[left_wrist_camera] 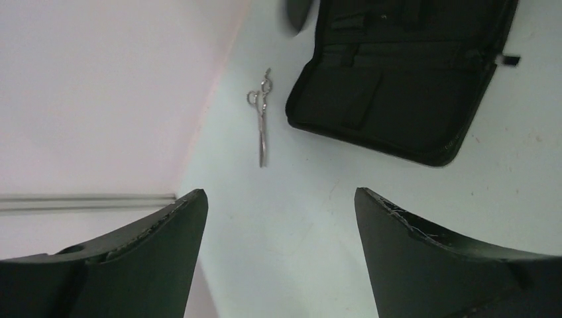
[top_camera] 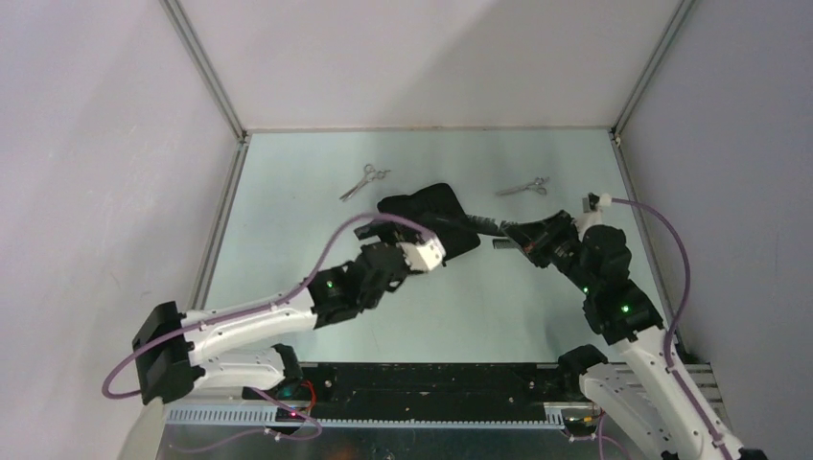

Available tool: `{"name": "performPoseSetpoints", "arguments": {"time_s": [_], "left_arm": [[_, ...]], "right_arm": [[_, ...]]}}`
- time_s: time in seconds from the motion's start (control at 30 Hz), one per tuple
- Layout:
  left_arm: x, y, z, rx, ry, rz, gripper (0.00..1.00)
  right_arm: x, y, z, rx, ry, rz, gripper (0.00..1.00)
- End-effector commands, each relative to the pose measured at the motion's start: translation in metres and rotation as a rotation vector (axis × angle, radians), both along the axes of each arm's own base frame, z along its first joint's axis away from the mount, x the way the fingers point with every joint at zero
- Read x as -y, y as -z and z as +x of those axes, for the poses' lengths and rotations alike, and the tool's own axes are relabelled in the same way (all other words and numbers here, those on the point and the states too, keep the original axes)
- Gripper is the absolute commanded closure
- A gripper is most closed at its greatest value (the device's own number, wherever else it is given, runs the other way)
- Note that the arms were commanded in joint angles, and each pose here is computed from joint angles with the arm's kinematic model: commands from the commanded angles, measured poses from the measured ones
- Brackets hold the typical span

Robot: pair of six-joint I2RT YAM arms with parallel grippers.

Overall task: Sort the hair-cutting tools
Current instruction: Pick up the comb at the center of the board, then adjust the hairdressing tool bag at the center of the board.

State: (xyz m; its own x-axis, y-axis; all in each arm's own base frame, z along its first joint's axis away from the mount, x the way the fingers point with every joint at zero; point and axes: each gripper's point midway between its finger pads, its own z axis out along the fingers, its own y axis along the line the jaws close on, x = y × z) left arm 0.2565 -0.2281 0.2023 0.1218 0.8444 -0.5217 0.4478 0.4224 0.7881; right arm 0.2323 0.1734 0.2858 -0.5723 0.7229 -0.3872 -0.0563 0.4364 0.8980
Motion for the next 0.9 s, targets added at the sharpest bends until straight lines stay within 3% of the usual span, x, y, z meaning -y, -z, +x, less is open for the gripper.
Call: {"name": "performPoseSetpoints", "arguments": {"time_s": [0.0, 0.17, 0.3, 0.4, 0.6, 0.87], "left_arm": [[0.002, -0.011, 0.026, -0.194, -0.046, -0.344, 0.11], [-0.001, -0.005, 0.071, -0.387, -0.173, -0.539, 0.12], [0.004, 0.028, 0.109, -0.593, -0.277, -0.609, 0.17], [-0.002, 0.037, 0.139, -0.675, -0.361, -0.672, 0.21], [-0.005, 0.075, 0.178, -0.755, -0.407, -0.576, 0.22], [-0.005, 0.132, 0.203, -0.839, -0.445, -0.429, 0.28]], "right_arm": [[0.028, 0.016, 0.007, 0.038, 0.098, -0.057, 1.0], [0.038, 0.035, 0.011, 0.031, 0.131, -0.066, 1.0], [0.039, 0.043, 0.011, 0.029, 0.123, -0.073, 1.0], [0.04, 0.045, 0.011, 0.035, 0.116, -0.09, 1.0], [0.041, 0.048, 0.012, 0.051, 0.108, -0.1, 1.0], [0.04, 0.048, 0.011, 0.067, 0.089, -0.098, 1.0]]}}
